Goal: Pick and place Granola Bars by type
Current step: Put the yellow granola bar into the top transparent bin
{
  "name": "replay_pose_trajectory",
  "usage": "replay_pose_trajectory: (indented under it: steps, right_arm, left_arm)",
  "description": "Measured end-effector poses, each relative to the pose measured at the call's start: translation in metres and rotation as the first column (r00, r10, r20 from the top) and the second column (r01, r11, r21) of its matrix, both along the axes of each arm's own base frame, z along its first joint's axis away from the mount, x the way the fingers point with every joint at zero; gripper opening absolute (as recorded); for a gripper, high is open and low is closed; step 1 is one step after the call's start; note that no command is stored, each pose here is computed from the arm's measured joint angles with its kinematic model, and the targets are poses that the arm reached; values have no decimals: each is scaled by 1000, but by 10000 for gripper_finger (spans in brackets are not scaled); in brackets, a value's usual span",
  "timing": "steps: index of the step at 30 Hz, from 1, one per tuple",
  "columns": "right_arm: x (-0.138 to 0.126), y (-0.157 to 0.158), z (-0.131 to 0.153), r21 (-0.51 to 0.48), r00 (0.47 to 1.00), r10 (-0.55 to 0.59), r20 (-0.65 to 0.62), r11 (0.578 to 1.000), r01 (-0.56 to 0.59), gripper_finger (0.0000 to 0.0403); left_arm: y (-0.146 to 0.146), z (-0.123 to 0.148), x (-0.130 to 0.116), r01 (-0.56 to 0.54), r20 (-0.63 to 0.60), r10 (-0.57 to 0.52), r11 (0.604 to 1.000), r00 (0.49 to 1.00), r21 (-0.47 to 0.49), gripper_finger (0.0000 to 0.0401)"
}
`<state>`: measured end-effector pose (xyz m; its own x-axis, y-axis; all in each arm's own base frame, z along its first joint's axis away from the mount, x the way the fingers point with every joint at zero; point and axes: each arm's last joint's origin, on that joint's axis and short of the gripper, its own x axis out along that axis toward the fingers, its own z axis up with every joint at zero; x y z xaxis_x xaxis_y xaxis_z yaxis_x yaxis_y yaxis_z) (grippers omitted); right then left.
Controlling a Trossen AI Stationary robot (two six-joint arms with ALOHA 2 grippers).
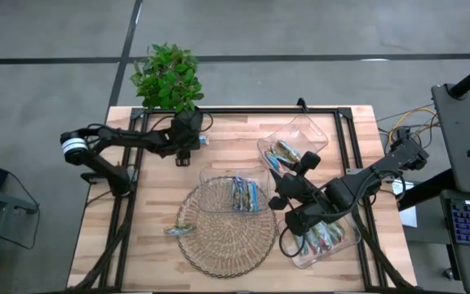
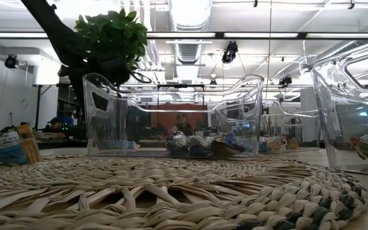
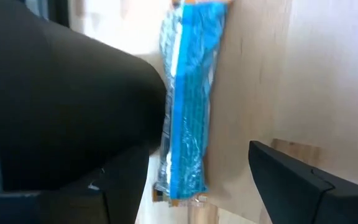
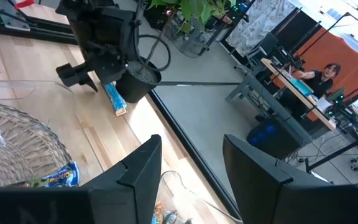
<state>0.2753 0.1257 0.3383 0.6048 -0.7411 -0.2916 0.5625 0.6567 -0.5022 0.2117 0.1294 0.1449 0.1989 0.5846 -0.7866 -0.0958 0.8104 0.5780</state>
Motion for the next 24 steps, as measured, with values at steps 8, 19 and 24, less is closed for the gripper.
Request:
replay_pose_trajectory:
  steps: [8,19,24]
  right_arm:
    - [0,0,0,0,1000,0,0,1000,0,162]
    - [0,0,0,1,1000,0,0,1000,0,162]
    - [0,0,0,1,1000,0,0,1000,0,160]
  left_arm:
    - [8,-5,2,-25,11,25,1000,1000,10,257]
    - [13,-5,0,-47,46,47,999,998,-2,257]
    - [13,-5,0,-46,45,46,999,998,-6,256]
